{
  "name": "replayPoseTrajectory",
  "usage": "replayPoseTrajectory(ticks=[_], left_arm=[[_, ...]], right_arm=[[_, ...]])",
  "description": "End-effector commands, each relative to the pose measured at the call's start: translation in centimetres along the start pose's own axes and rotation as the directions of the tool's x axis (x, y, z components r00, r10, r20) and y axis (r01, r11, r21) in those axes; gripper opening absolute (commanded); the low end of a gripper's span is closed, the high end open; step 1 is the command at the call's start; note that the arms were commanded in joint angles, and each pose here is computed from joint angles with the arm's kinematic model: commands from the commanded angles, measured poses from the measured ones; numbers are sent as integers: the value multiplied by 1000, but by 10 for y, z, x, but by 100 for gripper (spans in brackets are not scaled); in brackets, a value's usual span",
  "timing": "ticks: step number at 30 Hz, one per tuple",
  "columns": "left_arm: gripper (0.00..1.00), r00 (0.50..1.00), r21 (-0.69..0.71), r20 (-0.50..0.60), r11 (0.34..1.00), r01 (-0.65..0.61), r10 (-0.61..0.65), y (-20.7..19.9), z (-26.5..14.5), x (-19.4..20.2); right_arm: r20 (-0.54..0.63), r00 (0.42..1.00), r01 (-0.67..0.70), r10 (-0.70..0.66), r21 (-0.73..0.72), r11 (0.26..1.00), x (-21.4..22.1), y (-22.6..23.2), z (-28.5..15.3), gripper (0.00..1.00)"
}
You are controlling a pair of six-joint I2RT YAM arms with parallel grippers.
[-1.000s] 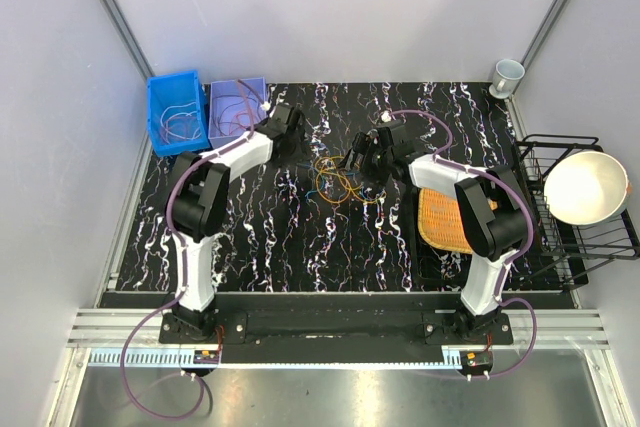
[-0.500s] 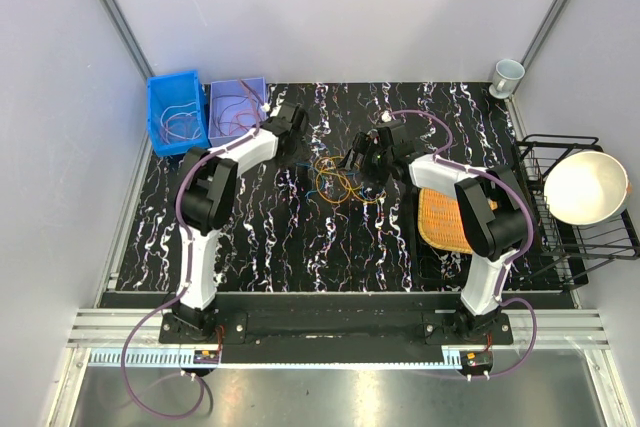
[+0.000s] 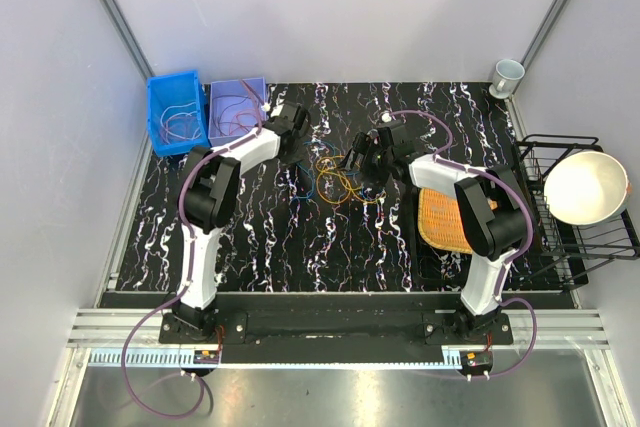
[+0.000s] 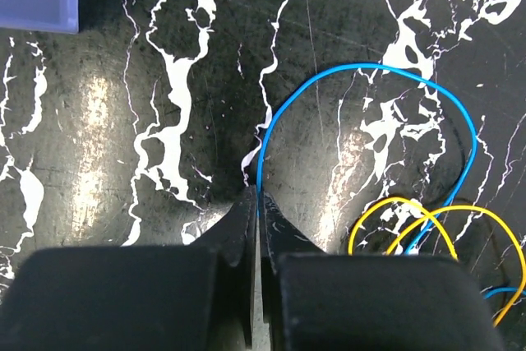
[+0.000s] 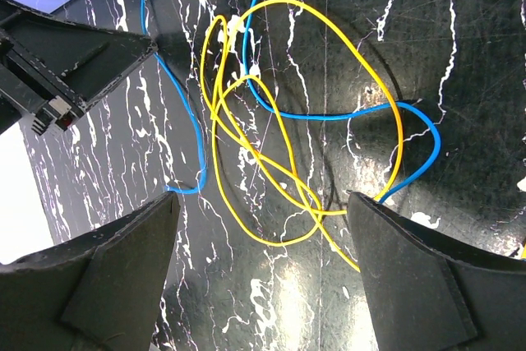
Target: Untangle the cables
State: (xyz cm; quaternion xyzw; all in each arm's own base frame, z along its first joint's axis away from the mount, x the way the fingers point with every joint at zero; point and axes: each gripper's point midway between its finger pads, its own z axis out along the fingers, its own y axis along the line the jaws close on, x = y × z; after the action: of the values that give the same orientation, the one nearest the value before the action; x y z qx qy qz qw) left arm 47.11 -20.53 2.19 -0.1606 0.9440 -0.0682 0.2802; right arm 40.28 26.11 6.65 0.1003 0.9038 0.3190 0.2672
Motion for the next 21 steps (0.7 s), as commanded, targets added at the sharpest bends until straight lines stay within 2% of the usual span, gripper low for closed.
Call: replayPoseTrajectory(ticks=[1,7,10,16,21], left_arm=[[0,997,-15,70,1000,-11,12,-2,-15,-18],[0,983,15,170,997,-70,66,-4,-65,-46],[0,967,32,243,995,-90,79,-5,-102,-64],[0,907,86,414,988,-129,82,-8,-201,-101],[0,871,107,483,981,-159,89,1,-258,-101]], right_arm=[[34,999,1,0,-36,999,-12,8,2,89],[34,999,0,1,-34,999,-12,7,2,89],[33,999,0,1,-33,999,-12,7,2,89],[30,1000,1,0,-31,1000,-11,6,4,89],[26,1000,-1,2,-50,999,-9,8,4,89]])
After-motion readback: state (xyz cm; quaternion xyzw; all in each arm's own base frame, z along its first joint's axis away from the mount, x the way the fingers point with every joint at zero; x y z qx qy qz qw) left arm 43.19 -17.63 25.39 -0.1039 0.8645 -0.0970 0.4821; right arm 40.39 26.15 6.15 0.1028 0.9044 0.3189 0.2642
